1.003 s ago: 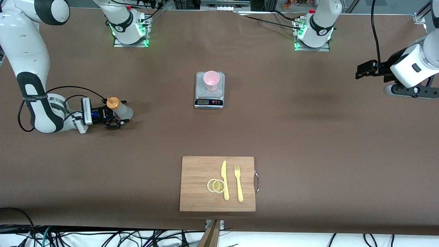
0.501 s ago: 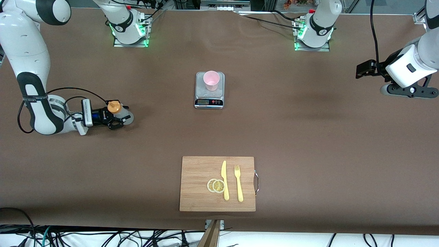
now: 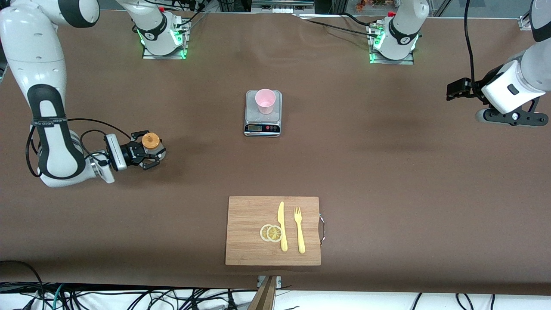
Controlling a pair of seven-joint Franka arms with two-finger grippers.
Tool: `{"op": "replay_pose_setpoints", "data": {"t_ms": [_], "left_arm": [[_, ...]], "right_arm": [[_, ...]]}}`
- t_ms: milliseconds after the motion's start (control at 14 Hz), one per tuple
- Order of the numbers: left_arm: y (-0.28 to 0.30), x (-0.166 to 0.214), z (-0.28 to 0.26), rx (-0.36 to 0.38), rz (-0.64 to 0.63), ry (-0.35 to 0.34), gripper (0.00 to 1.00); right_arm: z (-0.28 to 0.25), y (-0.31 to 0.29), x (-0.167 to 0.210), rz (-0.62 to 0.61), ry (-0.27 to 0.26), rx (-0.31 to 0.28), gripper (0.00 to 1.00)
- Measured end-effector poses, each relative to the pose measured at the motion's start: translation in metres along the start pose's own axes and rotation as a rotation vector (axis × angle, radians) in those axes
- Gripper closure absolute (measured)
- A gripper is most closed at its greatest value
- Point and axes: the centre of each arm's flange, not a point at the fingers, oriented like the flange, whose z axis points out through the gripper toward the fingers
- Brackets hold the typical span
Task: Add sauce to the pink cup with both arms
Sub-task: 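Lift the bottle with the right gripper and carry it over the cup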
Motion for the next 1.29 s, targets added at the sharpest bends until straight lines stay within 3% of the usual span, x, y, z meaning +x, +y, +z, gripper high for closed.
{"op": "replay_pose_setpoints", "data": {"t_ms": [215, 358, 788, 1075, 1290], "left_arm": [[0.002, 0.0, -0.003, 0.001, 0.004, 0.006, 0.0], [0.002, 0.0, -0.004, 0.001, 0.004, 0.008, 0.0], [0.0, 0.0, -0.004, 0.0, 0.0, 0.009, 0.0], [0.002, 0.001, -0.004, 0.001, 0.004, 0.008, 0.0], [0.001, 0.001, -0.003, 0.001, 0.003, 0.009, 0.0]], "right_arm": [[0.006, 0.02, 0.073, 0.119, -0.236, 0.072, 0.68], [0.032, 0.034, 0.116, 0.175, -0.363, 0.107, 0.68], [0.134, 0.059, 0.198, 0.283, -0.759, 0.168, 0.68], [0.19, 0.058, 0.234, 0.325, -0.946, 0.153, 0.68], [0.225, 0.054, 0.258, 0.351, -1.024, 0.128, 0.68]]}}
